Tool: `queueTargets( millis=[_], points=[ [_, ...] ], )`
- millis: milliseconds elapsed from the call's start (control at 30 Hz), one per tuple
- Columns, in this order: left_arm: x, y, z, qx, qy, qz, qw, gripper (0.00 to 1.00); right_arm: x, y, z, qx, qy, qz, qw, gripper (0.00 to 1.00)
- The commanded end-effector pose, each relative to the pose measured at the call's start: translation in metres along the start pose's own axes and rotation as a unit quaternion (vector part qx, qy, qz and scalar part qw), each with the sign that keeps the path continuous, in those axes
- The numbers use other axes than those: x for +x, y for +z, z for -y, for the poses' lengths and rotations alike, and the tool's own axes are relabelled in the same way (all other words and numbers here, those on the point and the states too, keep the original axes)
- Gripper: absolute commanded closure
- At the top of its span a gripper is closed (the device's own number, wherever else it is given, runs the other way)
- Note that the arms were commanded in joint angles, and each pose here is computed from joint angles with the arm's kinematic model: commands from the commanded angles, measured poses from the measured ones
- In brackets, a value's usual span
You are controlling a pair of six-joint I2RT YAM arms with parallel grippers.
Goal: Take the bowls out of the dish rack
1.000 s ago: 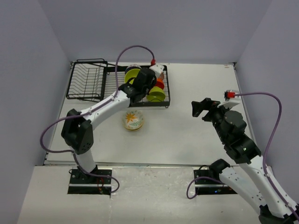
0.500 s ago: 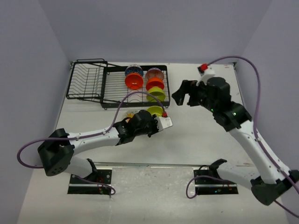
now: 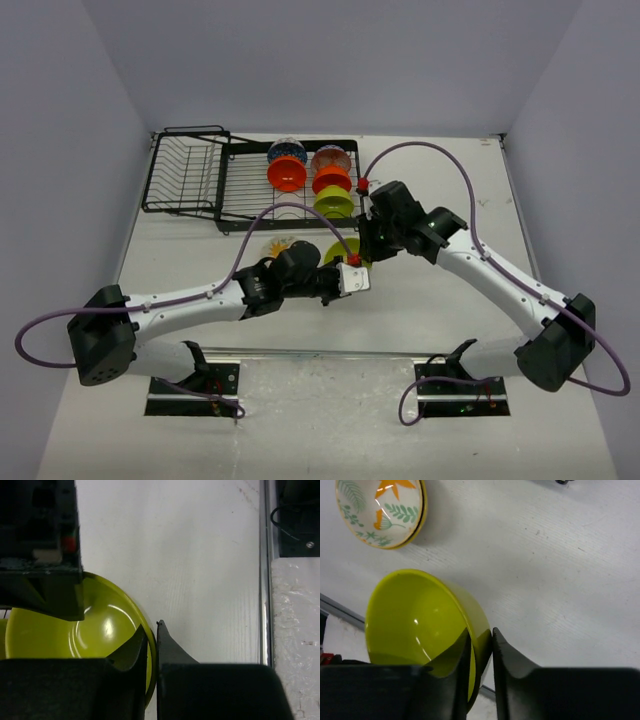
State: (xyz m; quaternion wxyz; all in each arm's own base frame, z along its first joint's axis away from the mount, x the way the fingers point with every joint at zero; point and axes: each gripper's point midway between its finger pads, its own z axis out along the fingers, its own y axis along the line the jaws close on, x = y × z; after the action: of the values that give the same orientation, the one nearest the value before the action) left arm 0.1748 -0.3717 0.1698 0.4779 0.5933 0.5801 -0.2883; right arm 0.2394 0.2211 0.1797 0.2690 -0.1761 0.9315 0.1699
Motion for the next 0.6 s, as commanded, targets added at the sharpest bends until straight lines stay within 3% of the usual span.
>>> queueTargets(
  millis=[0,33,67,200,233,300,333,433,533,567],
  points=[
    [-0.029,-0.005,-0.014,-0.026,0.023,0.043,0.998,1.0,0.011,0.003,0.007,0.022,0.0,-0.017,1.0,0.83],
    [-0.027,-0.004,-0.015,-0.029,0.022,0.039,0.999,1.0,0.009,0.003,0.006,0.021,0.002,-0.014,1.0,0.97],
    [-0.027,-0.004,-0.015,-0.029,0.019,0.036,0.999,1.0,0.009,0.003,0.005,0.02,0.002,-0.012,1.0,1.0],
    [-0.02,-0.004,-0.024,-0.056,0.008,0.022,0.998,1.0,-0.002,-0.002,0.01,0.035,0.015,0.02,0.999,1.0],
    [-0.019,-0.004,-0.027,-0.065,0.005,0.018,0.998,0.94,-0.008,-0.004,0.014,0.046,0.018,0.037,0.998,1.0],
    [-0.014,-0.008,-0.039,-0.106,-0.013,0.005,0.994,0.11,-0.017,-0.009,0.021,0.059,0.032,0.068,0.995,1.0],
    [-0.011,-0.01,-0.043,-0.121,-0.027,-0.002,0.992,0.0,-0.022,-0.01,0.038,0.081,0.055,0.082,0.992,1.0],
    [-0.005,-0.026,-0.06,-0.185,-0.068,-0.021,0.98,0.0,-0.028,-0.007,0.079,0.103,0.136,0.127,0.977,1.0],
    [-0.002,-0.059,-0.085,-0.294,-0.133,-0.025,0.946,0.0,-0.026,0.004,0.098,0.114,0.197,0.18,0.957,1.0],
    [0.002,-0.077,-0.101,-0.358,-0.151,-0.029,0.921,0.0,-0.025,0.01,0.099,0.111,0.218,0.188,0.951,1.0]
  ],
)
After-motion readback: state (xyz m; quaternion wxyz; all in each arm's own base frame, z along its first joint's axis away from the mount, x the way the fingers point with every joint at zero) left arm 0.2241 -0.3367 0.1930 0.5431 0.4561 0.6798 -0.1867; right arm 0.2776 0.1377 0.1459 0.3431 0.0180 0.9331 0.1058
